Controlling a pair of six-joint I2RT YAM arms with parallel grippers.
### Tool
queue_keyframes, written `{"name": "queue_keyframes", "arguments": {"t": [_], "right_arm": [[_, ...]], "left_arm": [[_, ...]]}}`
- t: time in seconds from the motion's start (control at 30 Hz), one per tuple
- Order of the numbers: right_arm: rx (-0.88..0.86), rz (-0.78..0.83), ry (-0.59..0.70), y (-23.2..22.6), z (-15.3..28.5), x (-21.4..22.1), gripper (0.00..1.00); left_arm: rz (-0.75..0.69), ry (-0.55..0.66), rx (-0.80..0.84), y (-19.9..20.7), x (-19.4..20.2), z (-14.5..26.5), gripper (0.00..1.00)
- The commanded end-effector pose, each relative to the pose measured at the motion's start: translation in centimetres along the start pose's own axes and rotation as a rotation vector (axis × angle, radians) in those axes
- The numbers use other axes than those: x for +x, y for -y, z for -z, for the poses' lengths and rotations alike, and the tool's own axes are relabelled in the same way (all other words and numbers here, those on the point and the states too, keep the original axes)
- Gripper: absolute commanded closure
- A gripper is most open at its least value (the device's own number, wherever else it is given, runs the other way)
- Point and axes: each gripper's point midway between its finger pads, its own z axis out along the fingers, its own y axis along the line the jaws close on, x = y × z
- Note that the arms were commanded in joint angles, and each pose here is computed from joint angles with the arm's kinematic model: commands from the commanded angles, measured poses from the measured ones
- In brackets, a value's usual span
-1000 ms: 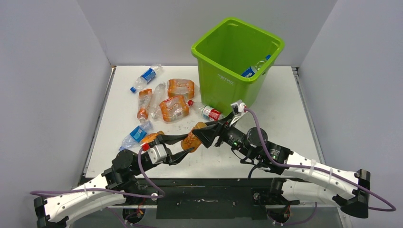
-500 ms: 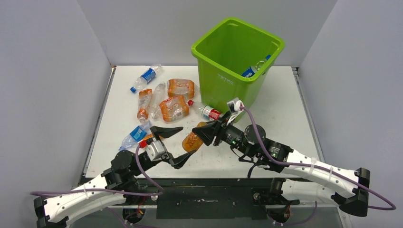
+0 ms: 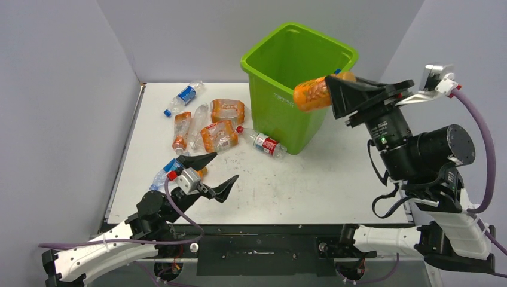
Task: Put the plastic bottles in the bin
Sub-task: Place the plastic bottle in the trash bin.
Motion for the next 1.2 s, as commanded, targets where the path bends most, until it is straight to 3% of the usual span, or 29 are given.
{"name": "queue_keyframes", "arguments": {"t": [0.0, 0.17, 0.27, 0.43, 0.67, 0.87, 1.17], "right_arm": [[0.362, 0.293, -0.009, 5.0, -2.8, 0.9, 0.95], [0.446, 0.304, 0.13, 4.9, -5.3, -3.3, 0.95], [0.486, 0.303, 0.171, 7.0, -9.0, -4.5, 0.95], [0.519, 0.222, 0.189, 13.5, -14.4, -4.1, 0.95], [0.624, 0.062, 0.225, 25.4, -18.0, -2.3, 0.95], [0.701, 0.118, 0.149, 29.3, -19.9, 1.0, 0.95], [0.775, 0.129, 0.044, 32.7, -19.1, 4.9, 0.94]], "left_arm": [[0.011, -0.003, -0.103, -1.8, -1.3, -0.3, 0.04], [-0.003, -0.011, -0.169, -3.0, -1.1, 0.0, 0.04], [-0.007, -0.017, -0.198, -3.5, -1.0, 0.2, 0.04], [0.001, -0.021, -0.23, -4.1, -1.1, 0.4, 0.04], [0.001, -0.038, -0.319, -5.5, -1.0, 0.8, 0.04], [0.003, -0.041, -0.333, -5.8, -1.0, 0.9, 0.04], [0.009, -0.044, -0.363, -6.4, -1.0, 1.0, 0.04]]}}
